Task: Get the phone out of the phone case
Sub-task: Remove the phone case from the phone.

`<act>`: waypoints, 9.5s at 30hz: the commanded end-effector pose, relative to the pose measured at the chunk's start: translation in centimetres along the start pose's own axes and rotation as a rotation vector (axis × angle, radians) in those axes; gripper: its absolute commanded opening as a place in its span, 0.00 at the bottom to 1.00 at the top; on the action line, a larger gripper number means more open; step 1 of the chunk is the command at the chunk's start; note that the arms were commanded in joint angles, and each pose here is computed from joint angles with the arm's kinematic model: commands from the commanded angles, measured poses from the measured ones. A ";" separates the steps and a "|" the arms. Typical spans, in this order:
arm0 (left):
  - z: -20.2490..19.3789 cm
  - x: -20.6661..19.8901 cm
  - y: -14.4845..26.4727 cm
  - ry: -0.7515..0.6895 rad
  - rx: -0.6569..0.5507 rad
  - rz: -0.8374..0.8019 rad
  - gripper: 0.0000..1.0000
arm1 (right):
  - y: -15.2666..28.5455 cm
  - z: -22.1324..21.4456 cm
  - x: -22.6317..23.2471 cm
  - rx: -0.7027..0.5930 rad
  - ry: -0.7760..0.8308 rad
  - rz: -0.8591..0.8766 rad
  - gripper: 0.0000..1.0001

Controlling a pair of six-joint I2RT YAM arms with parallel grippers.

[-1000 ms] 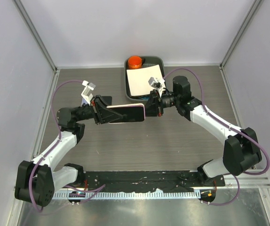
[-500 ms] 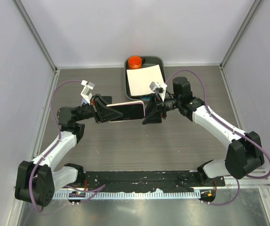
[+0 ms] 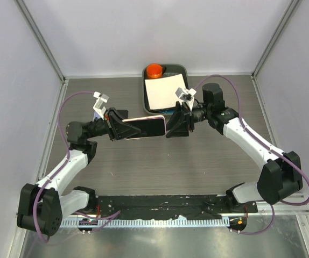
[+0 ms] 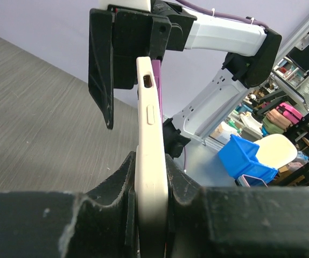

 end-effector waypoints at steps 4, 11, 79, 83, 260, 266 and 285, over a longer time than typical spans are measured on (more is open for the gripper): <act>0.8 -0.8 -0.1 -0.094 -0.034 -0.015 0.00 | 1.1 3.1 0.5 -0.038 0.086 0.028 0.49; 0.6 -0.5 0.0 -0.092 -0.032 -0.004 0.00 | 1.3 3.7 0.3 -0.029 0.089 -0.033 0.50; 0.8 -0.4 0.0 -0.084 -0.072 0.002 0.00 | -1.7 1.5 -1.9 -0.164 -0.029 -0.192 0.53; 0.8 -0.3 0.0 -0.082 -0.080 0.007 0.00 | -1.9 1.7 -1.7 -0.206 -0.091 -0.170 0.53; -2.6 6.1 -1.5 -0.735 0.638 0.523 1.00 | -7.3 -5.7 -7.2 0.056 -0.676 -0.016 0.01; -3.0 6.6 -1.5 -0.752 0.651 0.536 1.00 | -7.2 -5.6 -7.0 0.053 -0.673 -0.010 0.01; -3.1 6.7 -2.5 -0.705 0.580 0.499 1.00 | -7.3 -5.6 -7.2 0.051 -0.678 -0.011 0.01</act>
Point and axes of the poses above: each gripper's point midway between its finger pads, its own y axis back along the fingers, its own x axis along the line the jaws close on, z = x × y, the point moved 10 cm from there along y, back along the fingers, and after that the axes turned 13 degrees about y, right-handed, at the moved point
